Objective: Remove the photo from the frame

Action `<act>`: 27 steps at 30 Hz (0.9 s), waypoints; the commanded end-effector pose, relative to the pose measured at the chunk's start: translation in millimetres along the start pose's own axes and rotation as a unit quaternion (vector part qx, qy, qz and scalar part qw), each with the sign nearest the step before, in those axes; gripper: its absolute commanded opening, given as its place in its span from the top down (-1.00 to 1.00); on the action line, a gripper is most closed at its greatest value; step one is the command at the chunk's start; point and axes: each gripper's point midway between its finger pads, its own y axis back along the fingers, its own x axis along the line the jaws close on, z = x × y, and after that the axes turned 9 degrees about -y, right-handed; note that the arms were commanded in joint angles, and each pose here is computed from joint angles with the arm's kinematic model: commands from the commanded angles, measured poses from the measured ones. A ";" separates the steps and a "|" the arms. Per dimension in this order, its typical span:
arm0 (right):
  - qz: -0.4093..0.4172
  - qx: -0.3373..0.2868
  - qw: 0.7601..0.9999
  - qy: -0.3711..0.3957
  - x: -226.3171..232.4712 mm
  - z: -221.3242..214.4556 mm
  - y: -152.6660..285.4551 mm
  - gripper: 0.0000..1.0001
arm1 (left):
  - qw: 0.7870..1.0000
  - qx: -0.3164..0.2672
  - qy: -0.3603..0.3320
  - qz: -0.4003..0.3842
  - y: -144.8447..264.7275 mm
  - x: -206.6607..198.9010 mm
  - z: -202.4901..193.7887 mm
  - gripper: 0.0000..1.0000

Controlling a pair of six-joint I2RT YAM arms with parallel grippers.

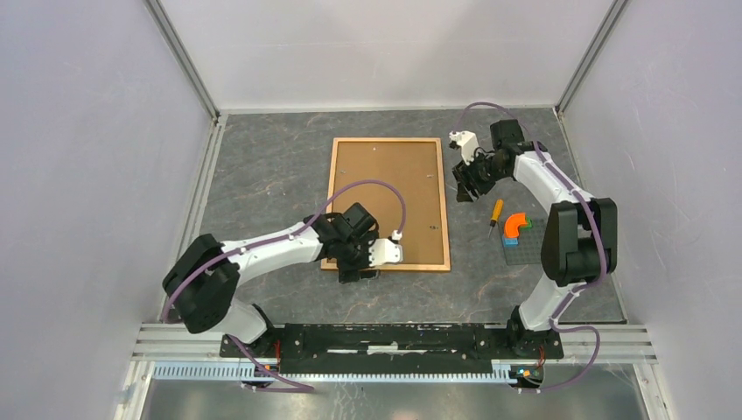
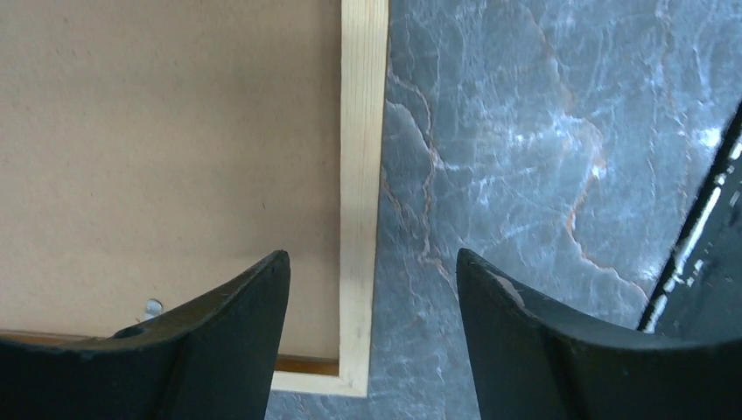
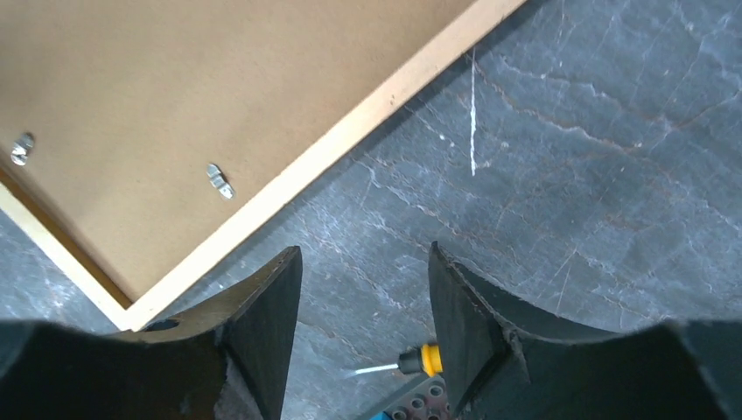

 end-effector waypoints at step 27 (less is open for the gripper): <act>0.125 -0.109 0.939 -0.302 15.9 -1.3 -19.3 -0.78 | 0.998 -0.045 -0.034 0.040 5.0 12.1 43.6 0.96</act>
